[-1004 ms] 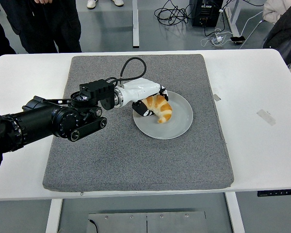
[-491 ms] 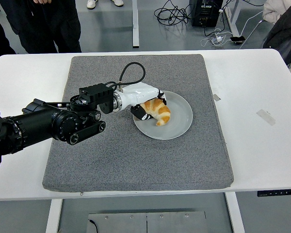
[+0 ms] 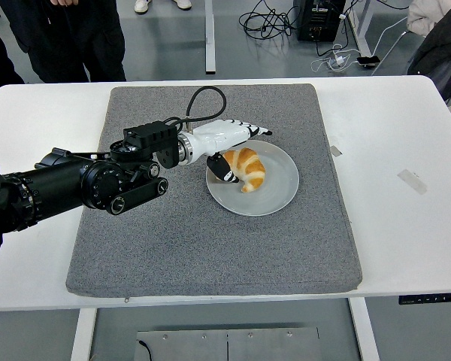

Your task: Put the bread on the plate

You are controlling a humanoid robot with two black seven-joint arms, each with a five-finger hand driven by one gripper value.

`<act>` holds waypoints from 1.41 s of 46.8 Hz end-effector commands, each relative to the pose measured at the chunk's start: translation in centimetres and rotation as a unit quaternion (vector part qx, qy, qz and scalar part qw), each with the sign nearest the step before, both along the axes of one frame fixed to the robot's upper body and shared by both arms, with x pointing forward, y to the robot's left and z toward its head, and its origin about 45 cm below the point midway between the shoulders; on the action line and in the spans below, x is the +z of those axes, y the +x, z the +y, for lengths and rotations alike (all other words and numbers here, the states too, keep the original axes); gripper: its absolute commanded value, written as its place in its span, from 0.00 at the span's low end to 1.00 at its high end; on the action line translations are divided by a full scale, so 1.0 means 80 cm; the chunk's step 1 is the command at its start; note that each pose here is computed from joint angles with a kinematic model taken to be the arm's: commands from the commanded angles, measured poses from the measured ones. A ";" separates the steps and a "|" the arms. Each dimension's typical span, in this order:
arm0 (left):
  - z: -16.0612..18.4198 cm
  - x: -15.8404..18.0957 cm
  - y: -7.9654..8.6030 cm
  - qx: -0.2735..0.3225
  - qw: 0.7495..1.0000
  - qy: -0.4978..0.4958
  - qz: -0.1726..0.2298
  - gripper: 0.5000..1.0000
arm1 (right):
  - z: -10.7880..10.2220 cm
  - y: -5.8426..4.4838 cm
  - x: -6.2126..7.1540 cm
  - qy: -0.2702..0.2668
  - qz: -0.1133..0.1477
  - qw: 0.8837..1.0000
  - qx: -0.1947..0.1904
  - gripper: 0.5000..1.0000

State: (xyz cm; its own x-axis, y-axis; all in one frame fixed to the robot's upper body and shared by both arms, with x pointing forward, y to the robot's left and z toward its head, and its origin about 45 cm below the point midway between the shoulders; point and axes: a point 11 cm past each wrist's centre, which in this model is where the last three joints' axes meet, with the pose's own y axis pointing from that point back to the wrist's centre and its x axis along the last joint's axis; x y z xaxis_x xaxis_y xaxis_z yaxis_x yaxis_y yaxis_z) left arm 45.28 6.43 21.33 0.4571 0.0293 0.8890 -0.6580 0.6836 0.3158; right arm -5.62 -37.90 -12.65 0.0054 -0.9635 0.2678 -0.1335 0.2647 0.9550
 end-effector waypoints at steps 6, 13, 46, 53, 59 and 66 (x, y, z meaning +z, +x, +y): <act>-0.029 0.037 -0.001 -0.004 0.998 -0.052 0.044 0.95 | 0.000 0.000 0.000 0.000 0.000 1.000 0.000 1.00; -0.048 0.075 0.002 -0.003 0.992 -0.101 0.074 0.95 | 0.000 0.000 0.000 0.000 0.000 1.000 0.000 1.00; 0.218 0.137 0.099 0.295 0.789 -0.514 0.162 0.95 | 0.001 0.000 0.000 0.001 0.000 1.000 0.000 1.00; 0.277 0.121 0.103 0.329 0.737 -0.564 0.171 0.95 | 0.000 0.000 0.000 0.000 0.000 1.000 0.000 1.00; 0.302 0.111 0.101 0.339 0.705 -0.596 0.182 0.95 | 0.000 0.000 0.000 0.000 0.000 1.000 0.000 1.00; 0.302 0.100 0.100 0.345 0.683 -0.614 0.192 0.95 | 0.036 0.004 -0.007 0.045 -0.005 0.999 -0.005 1.00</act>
